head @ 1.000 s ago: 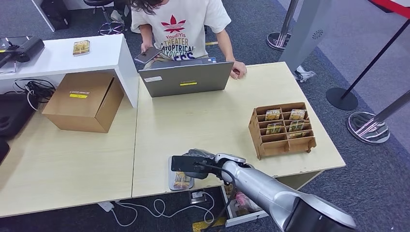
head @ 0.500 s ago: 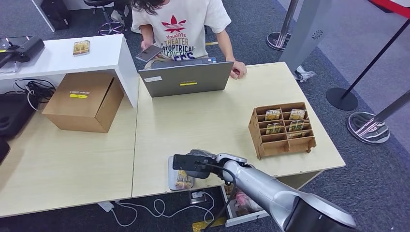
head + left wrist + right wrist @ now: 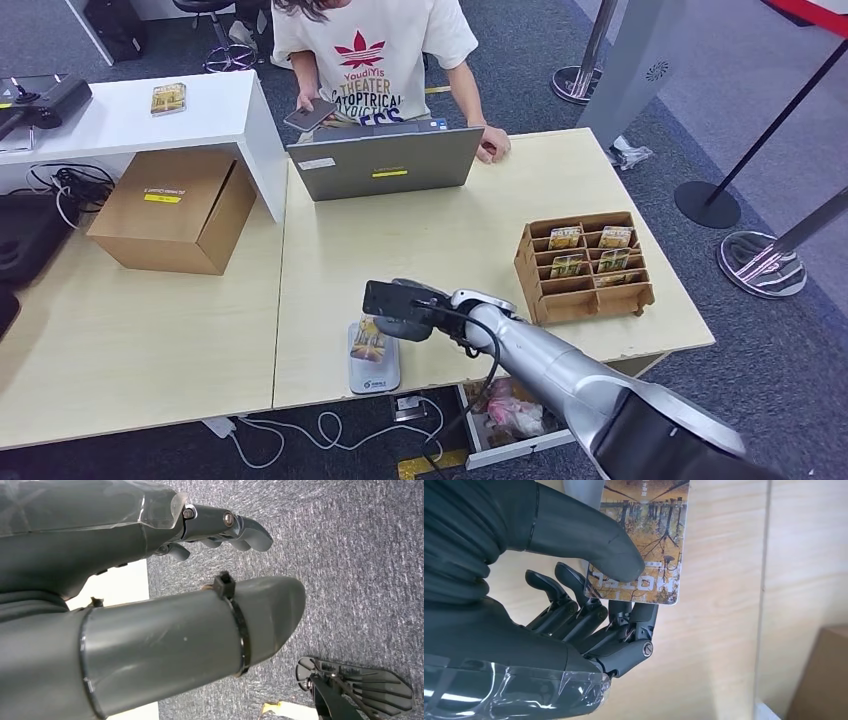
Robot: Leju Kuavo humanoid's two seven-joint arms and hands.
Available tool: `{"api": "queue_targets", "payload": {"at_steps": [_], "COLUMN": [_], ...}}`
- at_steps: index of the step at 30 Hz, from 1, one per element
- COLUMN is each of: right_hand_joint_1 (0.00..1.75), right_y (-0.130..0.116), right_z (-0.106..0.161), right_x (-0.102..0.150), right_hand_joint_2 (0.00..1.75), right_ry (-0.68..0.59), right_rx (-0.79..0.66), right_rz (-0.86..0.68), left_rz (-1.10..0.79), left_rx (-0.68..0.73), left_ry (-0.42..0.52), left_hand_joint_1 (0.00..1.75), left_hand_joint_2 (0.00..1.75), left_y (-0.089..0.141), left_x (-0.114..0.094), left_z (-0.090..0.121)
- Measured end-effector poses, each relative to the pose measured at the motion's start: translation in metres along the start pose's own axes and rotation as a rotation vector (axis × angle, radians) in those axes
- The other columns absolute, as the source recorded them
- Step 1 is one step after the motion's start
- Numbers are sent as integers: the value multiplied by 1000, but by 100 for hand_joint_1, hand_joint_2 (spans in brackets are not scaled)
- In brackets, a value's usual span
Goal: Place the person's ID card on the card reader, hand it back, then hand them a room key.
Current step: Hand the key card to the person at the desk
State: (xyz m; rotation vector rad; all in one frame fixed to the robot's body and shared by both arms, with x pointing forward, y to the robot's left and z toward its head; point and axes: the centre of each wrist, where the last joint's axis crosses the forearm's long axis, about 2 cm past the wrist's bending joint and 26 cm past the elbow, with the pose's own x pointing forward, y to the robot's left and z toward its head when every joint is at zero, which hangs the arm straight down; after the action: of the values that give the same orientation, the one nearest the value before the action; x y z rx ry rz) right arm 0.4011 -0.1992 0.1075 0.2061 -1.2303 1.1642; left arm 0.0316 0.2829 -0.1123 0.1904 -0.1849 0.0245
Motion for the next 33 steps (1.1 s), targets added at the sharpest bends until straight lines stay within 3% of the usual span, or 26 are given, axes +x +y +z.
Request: {"api": "queue_targets", "payload": {"at_steps": [8, 17, 23, 28, 33], "right_hand_joint_1": [175, 175, 175, 175, 175], "right_y": [-36, -66, -92, -118, -133], "right_z": [7, 20, 28, 32, 29], "right_x": [21, 34, 49, 75, 100], "right_hand_joint_2": [175, 175, 175, 175, 175], "right_ry": [-130, -213, -182, -154, -145], "right_rx": [-140, -358, -576, -729, -837], "right_rz": [-12, 89, 257, 443, 536], "left_rz": [3, -3, -14, -15, -14], "left_rx": [-3, -7, -14, -17, -18], "left_ry": [-12, -15, -14, -9, -2], "left_hand_joint_1": [0, 0, 0, 0, 0], "left_hand_joint_2": [0, 0, 0, 0, 0], "left_y": [0, -1, -2, -4, -6], "left_x": [0, 0, 1, 3, 4], "left_z": [0, 0, 0, 1, 1]}}
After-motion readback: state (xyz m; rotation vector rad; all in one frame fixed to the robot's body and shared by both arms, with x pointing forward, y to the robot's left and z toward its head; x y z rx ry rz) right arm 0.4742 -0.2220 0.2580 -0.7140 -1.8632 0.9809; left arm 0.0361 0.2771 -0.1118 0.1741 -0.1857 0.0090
